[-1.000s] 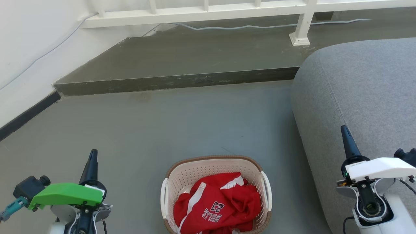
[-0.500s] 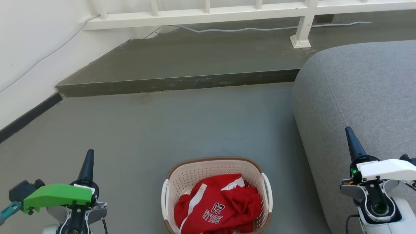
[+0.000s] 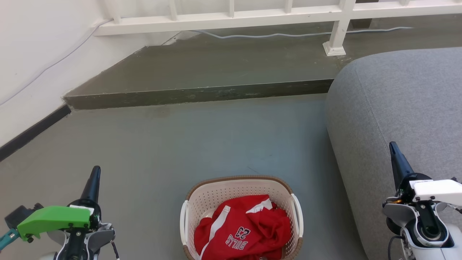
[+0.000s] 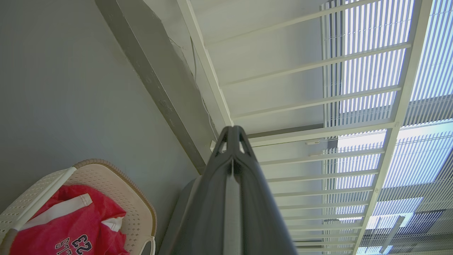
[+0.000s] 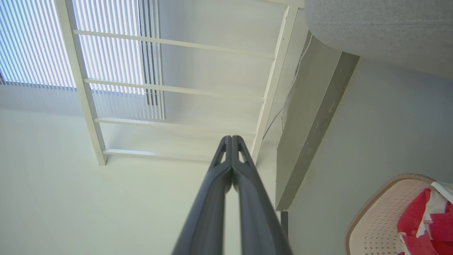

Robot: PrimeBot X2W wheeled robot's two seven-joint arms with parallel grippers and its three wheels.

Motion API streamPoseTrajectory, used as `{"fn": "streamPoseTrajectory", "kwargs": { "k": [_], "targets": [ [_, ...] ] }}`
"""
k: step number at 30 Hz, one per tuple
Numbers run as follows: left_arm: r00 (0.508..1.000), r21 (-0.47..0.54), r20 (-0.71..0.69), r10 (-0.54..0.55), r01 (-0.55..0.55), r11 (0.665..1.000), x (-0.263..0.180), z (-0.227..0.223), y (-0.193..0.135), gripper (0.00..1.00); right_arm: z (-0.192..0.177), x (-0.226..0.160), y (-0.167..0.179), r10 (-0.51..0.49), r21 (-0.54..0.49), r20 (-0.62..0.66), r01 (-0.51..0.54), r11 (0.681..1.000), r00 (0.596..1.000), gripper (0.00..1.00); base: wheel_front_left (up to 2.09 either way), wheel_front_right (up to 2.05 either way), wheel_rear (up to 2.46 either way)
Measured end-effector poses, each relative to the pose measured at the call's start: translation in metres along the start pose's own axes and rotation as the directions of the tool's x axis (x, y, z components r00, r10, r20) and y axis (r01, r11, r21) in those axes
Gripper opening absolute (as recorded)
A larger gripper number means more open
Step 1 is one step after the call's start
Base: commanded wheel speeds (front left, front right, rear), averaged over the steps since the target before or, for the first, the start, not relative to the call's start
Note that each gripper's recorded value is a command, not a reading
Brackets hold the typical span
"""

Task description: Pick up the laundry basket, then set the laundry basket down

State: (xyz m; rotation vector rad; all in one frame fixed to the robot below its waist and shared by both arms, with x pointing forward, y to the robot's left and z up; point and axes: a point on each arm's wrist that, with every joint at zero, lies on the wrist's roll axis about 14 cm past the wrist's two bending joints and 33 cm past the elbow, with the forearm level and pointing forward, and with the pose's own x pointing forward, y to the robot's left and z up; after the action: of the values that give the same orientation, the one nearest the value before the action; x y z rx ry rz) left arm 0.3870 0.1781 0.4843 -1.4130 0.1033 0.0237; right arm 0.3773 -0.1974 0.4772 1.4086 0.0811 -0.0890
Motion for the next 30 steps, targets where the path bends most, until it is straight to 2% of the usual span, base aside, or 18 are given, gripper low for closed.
{"fn": "streamPoseTrajectory", "kwargs": {
  "k": [13, 30],
  "targets": [
    [1.0, -0.149, 0.014, -0.027, 0.029, 0.988, -0.0022, 0.0083, -0.0045, 0.0, 0.0075, -0.0009, 0.0018, 0.017, 0.162, 0.014, -0.019, 0.987, 1.0, 0.0, 0.0, 0.0, 0.0],
    [0.999, -0.159, 0.022, -0.027, 0.03, 0.987, -0.0023, 0.0103, -0.0045, 0.0, 0.0082, -0.0009, 0.0018, 0.017, 0.171, 0.017, -0.02, 0.985, 1.0, 0.0, 0.0, 0.0, 0.0]
  ]
}}
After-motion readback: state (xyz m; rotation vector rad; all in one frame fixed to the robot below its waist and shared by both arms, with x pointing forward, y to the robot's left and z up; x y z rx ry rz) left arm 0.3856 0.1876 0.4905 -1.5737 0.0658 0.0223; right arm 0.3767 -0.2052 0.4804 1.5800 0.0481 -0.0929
